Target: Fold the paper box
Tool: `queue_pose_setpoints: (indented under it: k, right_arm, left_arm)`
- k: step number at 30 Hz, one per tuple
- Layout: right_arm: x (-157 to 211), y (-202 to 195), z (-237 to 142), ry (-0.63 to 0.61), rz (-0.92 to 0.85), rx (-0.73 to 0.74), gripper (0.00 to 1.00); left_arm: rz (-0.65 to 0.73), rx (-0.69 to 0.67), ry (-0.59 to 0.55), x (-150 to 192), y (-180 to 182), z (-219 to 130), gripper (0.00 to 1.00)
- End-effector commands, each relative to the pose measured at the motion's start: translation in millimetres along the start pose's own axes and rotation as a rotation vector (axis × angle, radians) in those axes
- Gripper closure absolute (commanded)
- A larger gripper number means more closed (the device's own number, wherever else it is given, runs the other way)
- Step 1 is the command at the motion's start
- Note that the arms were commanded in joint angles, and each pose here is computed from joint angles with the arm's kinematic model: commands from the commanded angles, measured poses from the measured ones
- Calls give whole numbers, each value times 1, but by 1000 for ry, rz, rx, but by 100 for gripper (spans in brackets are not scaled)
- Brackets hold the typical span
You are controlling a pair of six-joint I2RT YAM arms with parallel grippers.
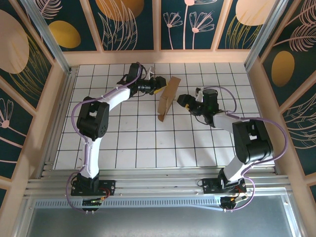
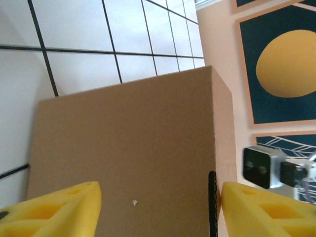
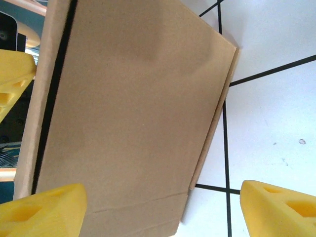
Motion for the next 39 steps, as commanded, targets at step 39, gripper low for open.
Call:
queue_pose_setpoints:
  k: [39]
  right_arm:
    - [-40,62,-71,-161,-72,328,11]
  left_arm:
    - [492,-333,40,12,-82,13,1]
Point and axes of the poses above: each hand's point on the last joint's axis, 136 mm out from that joint toward the fingers, its own z axis out along the fingers, its own y axis along the line the jaws close on, x = y × z, the point moved 8 cm from there along -z, back along the fingers, and after that the axes turned 12 degrees about -z, right-handed, at the moved point
